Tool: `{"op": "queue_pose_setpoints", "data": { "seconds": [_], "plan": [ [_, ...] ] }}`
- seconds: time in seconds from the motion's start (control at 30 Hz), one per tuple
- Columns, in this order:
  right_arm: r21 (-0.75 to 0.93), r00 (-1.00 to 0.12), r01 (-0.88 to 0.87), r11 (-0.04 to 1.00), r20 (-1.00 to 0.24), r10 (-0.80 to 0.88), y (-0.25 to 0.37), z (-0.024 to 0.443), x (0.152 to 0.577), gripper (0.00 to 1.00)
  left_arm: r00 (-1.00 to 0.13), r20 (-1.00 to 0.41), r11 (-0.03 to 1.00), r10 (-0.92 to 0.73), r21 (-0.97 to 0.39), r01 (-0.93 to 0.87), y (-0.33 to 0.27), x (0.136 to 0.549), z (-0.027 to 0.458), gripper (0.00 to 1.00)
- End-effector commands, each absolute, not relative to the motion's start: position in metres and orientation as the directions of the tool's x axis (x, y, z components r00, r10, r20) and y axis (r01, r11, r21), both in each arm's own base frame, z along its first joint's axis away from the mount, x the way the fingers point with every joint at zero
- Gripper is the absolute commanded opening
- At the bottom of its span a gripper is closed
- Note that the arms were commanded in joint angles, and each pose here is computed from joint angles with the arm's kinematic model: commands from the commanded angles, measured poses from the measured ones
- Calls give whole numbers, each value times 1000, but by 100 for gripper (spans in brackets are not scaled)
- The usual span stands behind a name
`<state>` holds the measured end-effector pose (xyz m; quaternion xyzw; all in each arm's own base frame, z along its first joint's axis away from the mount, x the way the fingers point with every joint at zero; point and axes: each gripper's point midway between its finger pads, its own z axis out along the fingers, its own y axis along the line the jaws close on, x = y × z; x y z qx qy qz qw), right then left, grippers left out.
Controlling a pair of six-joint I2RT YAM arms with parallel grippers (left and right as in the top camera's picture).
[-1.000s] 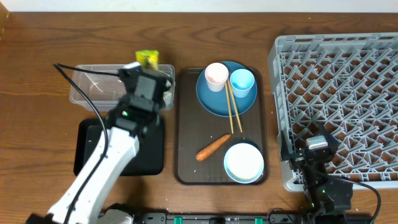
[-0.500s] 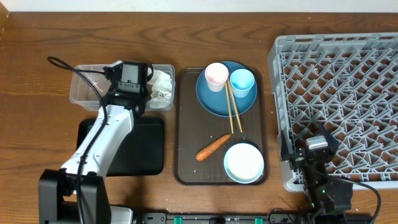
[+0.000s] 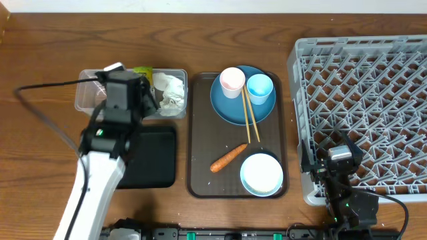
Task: Sort waste into correct bins and load items into the dishwasher rack
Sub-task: 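Drop the snack wrapper into the clear plastic bin with the left gripper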
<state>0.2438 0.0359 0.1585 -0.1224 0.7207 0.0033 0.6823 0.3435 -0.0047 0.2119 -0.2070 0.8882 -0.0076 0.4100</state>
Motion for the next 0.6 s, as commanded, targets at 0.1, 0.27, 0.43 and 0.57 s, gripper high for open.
{"op": "queue_pose_setpoints", "data": {
  "seconds": [0.1, 0.27, 0.43, 0.57],
  "plan": [
    [-170, -41, -170, 971, -983, -179, 33, 158, 244, 99, -508, -779, 922, -367, -231, -311, -12, 372, 232, 9],
    [-170, -41, -170, 971, -983, -179, 33, 158, 244, 99, -546, -756, 924, -359, -207, -321, -17, 412, 187, 6],
    [-170, -41, -170, 971, -983, -179, 33, 158, 244, 99, -626, -694, 923, -355, -154, -353, -15, 434, 122, 6],
    [-170, -41, -170, 971, -983, -179, 33, 158, 244, 99, -690, -628, 918, -359, -102, -384, -7, 434, 76, 8]
  ]
}}
